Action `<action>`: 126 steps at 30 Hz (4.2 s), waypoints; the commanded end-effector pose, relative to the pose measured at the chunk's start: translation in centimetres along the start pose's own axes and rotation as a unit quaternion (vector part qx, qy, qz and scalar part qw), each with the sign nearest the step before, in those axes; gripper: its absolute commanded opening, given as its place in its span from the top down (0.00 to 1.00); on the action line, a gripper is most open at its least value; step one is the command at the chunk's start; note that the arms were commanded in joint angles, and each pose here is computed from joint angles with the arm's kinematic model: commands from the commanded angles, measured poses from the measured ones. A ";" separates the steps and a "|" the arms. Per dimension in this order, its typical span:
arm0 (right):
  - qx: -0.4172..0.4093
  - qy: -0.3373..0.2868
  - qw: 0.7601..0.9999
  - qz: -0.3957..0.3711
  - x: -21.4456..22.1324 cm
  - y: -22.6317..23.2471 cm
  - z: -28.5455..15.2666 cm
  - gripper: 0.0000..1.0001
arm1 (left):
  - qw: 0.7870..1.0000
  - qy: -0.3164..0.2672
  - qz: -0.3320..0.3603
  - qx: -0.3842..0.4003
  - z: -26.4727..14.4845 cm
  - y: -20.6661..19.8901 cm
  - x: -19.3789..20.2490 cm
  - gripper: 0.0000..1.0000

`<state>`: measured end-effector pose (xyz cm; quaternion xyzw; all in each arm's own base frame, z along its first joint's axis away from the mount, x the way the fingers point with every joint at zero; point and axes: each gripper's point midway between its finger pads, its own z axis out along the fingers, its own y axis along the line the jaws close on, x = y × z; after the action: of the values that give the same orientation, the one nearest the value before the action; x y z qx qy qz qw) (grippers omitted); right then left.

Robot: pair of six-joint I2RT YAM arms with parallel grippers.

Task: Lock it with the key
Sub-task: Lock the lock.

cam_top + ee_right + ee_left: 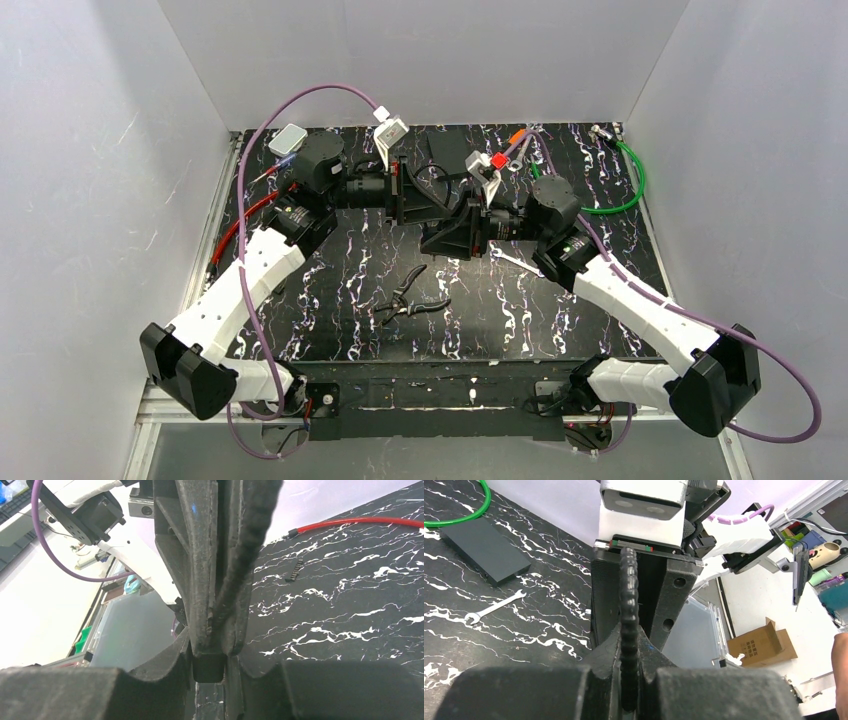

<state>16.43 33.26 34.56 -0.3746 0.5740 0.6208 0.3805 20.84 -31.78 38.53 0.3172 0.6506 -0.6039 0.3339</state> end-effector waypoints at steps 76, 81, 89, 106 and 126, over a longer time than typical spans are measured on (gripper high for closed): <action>0.037 -0.177 0.982 0.045 -10.0 0.5 -1.9 0.99 | 0.984 -0.075 -0.154 -0.048 -3.8 5.6 0.8 0.56; 0.061 -0.181 0.981 0.047 -9.9 -0.7 -2.0 0.99 | 0.992 -0.085 -0.096 -0.001 -4.5 2.4 0.3 0.64; 0.087 -0.185 0.977 0.060 -10.1 -2.5 -1.6 0.99 | 0.994 -0.091 -0.044 0.034 -4.6 -0.4 0.0 0.64; 0.097 -0.186 0.975 0.071 -10.9 -3.3 -1.2 0.99 | 0.987 -0.136 -0.077 -0.030 -3.1 3.7 -1.3 0.71; 0.106 -0.178 0.975 0.082 -10.3 -4.0 -1.0 0.99 | 0.985 -0.122 -0.085 -0.085 -3.4 6.3 -0.3 0.73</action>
<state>25.57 32.38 37.38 -0.1455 0.6408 0.6231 0.4243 25.36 -28.27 34.69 0.1511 0.6789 -0.6195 0.3640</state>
